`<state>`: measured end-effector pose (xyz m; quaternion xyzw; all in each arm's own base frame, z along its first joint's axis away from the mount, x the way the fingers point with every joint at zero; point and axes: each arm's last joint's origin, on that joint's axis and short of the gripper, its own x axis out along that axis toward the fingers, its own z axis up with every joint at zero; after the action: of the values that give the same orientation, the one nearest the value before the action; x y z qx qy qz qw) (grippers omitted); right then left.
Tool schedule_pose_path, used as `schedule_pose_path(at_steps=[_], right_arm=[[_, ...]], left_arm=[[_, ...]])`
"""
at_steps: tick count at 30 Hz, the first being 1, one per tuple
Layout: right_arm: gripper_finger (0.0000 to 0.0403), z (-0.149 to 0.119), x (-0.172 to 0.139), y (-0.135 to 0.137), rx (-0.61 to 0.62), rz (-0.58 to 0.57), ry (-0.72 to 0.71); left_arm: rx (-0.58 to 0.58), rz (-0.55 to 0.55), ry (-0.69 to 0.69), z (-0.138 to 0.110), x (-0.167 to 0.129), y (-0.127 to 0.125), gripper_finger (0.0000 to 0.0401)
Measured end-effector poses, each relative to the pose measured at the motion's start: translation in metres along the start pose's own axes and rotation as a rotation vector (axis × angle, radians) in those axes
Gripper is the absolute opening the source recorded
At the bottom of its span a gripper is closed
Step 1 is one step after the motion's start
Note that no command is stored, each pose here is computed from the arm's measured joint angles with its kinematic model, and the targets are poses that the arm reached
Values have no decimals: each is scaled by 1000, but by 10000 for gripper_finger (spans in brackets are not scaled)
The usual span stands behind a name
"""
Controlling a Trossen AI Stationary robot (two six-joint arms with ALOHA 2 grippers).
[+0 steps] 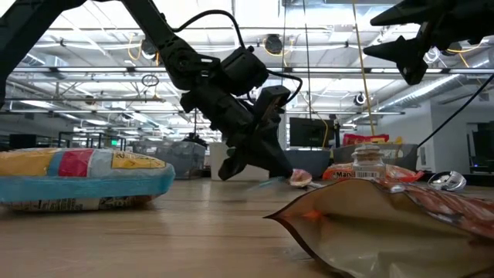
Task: Pick & Place Food Item
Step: Put the blue spoon into the left black bin
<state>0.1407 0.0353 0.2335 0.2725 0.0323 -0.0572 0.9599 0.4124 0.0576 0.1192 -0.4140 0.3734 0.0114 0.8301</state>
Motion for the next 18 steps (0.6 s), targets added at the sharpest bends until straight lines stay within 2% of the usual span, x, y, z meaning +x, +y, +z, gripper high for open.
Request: schedule_pose_path(at_steps=[9, 18], right_arm=[[212, 0, 0, 0, 0, 0, 1], [212, 0, 0, 0, 0, 2, 2]], left_arm=[[-15, -39, 7, 1, 0, -2, 6], [-36, -133, 7, 7, -6, -11, 6]])
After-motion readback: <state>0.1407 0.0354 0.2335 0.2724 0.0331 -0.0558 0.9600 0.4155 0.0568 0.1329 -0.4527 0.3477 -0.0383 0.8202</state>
